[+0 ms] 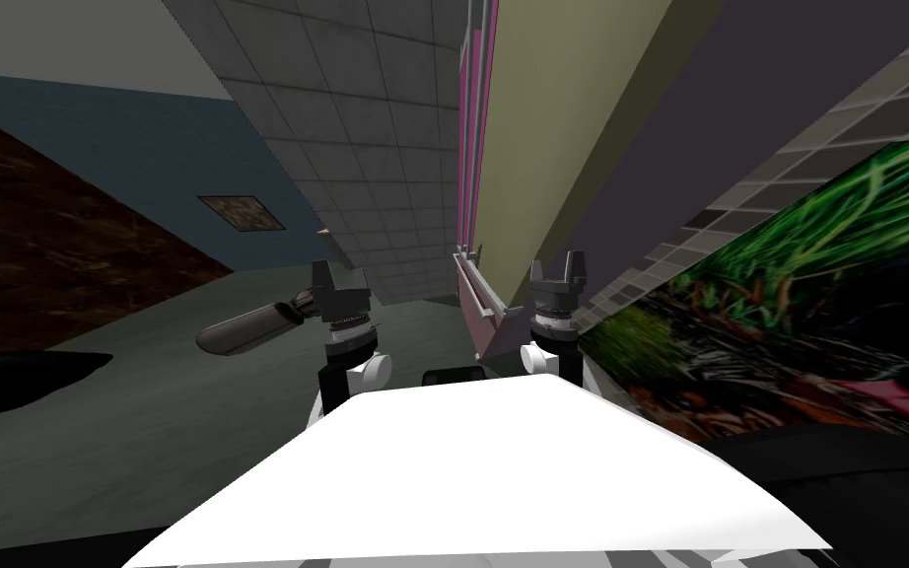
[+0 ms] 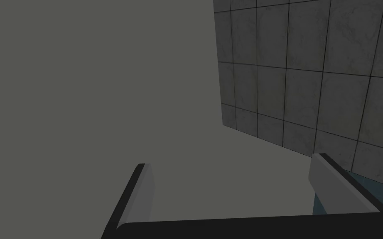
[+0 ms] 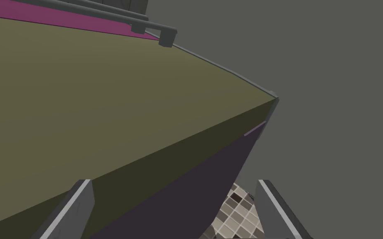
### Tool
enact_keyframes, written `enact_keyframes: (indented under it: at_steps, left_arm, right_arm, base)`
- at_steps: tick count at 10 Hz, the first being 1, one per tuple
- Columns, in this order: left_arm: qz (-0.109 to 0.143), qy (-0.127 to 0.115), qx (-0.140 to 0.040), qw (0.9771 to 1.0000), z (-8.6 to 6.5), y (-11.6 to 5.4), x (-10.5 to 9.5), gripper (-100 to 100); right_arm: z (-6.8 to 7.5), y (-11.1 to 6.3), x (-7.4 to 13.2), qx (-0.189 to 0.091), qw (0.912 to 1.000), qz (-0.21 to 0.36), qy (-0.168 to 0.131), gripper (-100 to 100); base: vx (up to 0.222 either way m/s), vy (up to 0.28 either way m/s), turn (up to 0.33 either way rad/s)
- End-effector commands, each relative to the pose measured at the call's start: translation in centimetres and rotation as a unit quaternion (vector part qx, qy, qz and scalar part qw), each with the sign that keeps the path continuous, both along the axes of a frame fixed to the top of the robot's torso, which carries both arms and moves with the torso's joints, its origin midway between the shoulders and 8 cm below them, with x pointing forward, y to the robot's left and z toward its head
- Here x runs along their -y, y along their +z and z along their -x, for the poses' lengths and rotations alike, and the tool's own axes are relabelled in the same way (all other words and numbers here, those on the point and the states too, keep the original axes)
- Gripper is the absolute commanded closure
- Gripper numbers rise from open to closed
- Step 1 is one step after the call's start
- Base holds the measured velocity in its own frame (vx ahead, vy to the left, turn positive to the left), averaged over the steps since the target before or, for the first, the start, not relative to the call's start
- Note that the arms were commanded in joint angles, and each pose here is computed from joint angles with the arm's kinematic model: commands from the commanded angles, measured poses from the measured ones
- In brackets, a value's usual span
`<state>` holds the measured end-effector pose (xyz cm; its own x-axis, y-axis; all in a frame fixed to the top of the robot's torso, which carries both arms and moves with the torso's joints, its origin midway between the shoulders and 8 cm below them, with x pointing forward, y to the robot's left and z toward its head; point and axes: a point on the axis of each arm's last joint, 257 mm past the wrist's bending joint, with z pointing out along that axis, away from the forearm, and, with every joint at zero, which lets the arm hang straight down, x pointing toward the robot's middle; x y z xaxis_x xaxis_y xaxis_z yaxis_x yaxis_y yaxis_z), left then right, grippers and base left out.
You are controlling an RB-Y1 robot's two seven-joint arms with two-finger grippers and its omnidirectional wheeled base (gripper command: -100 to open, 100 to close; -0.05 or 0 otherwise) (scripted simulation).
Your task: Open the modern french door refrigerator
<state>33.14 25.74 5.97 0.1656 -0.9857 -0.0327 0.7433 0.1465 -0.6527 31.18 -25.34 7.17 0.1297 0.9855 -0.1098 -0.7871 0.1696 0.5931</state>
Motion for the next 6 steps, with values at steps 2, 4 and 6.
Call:
enact_keyframes:
  at_steps: [2,4,6]
  left_arm:
    - [0.000,0.000,0.000,1.0000,0.00,0.00,0.00,0]
    - [0.000,0.000,0.000,1.0000,0.00,0.01,0.00,0]
    - [0.000,0.000,0.000,1.0000,0.01,0.01,0.00,0]
  right_arm:
    - [0.00,0.00,0.00,0.000,1.0000,0.000,0.000,0]
    - [0.01,0.01,0.00,0.000,1.0000,0.000,0.000,0]
    - [0.01,0.01,0.00,0.000,1.0000,0.000,0.000,0]
  base:
    - [0.000,0.000,0.000]
    - [0.000,0.000,0.000]
    - [0.000,0.000,0.000]
